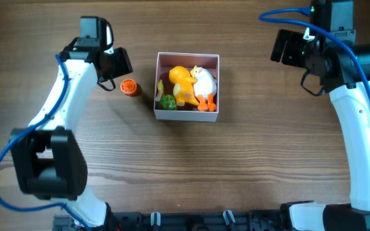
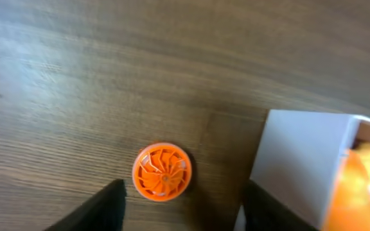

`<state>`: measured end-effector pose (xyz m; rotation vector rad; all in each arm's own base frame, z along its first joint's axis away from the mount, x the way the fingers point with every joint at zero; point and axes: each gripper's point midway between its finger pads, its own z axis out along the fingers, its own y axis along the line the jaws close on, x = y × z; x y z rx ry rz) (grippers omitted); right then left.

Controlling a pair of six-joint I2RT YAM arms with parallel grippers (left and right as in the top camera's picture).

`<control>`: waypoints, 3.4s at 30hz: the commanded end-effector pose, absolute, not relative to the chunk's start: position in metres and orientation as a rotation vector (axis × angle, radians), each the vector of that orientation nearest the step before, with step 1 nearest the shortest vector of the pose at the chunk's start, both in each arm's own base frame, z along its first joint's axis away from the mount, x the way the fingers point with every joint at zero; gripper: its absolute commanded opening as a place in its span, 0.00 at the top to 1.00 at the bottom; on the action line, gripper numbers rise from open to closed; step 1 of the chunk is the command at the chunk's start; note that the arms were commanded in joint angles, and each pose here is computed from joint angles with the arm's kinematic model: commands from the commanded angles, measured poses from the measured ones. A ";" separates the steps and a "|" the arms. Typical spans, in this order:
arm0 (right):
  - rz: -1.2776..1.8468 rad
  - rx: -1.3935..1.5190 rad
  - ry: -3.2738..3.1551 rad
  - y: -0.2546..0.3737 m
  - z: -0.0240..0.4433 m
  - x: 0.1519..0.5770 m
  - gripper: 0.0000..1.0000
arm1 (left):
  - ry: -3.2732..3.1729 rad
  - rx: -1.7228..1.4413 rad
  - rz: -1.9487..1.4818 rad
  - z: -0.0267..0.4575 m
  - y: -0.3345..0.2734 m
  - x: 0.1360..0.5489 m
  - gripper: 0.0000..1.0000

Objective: Pack container
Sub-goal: 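Lower the left gripper onto the orange round toy and grasp it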

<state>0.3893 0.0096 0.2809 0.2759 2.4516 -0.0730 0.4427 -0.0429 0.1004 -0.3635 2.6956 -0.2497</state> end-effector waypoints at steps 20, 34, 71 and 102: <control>-0.094 0.276 2.456 0.007 0.279 0.390 0.00 | 2.861 -0.101 -0.042 0.024 -0.065 0.438 0.11; -0.095 0.275 2.456 0.007 0.279 0.390 0.00 | 2.839 -0.119 -0.016 0.027 -0.060 0.443 0.08; -0.094 0.276 2.456 0.007 0.279 0.390 0.00 | 2.910 -0.259 -0.005 0.015 -0.044 0.425 0.06; -0.095 0.275 2.456 0.007 0.279 0.390 0.00 | 2.983 -0.263 0.019 -0.010 -0.043 0.415 0.22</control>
